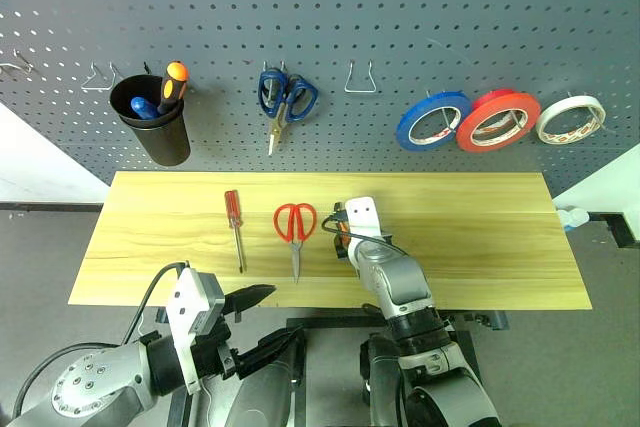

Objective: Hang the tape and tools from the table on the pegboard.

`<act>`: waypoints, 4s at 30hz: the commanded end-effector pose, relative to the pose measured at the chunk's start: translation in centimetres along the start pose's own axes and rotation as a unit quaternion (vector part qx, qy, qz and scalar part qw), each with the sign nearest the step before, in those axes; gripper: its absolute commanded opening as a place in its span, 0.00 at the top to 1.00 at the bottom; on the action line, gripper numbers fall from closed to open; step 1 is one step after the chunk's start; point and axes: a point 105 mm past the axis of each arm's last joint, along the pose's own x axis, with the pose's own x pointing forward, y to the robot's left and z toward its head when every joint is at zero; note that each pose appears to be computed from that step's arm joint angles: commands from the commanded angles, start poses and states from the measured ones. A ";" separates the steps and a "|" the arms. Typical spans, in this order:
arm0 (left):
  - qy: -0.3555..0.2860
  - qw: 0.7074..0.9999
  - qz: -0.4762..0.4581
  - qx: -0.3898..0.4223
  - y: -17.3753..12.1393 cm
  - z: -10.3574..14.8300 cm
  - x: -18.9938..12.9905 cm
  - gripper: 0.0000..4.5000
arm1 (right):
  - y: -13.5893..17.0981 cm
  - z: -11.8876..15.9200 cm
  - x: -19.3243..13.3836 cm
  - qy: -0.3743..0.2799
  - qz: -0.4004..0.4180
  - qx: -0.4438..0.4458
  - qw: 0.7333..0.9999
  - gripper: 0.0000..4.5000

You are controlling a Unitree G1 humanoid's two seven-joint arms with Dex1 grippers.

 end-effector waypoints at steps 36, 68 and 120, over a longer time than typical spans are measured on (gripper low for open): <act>-0.025 1.000 0.008 -0.011 -2.3 0.1 0.4 0.16 | 0.7 -0.2 0.1 0.050 0.036 -0.069 0.996 0.20; -0.037 0.999 0.003 0.007 -0.8 0.1 1.4 0.16 | -0.8 0.2 -2.3 0.032 0.053 -0.079 0.995 0.53; -0.112 0.984 -0.044 0.133 7.6 4.9 5.6 0.16 | -8.0 9.4 -9.5 -0.324 0.109 -0.024 0.940 0.53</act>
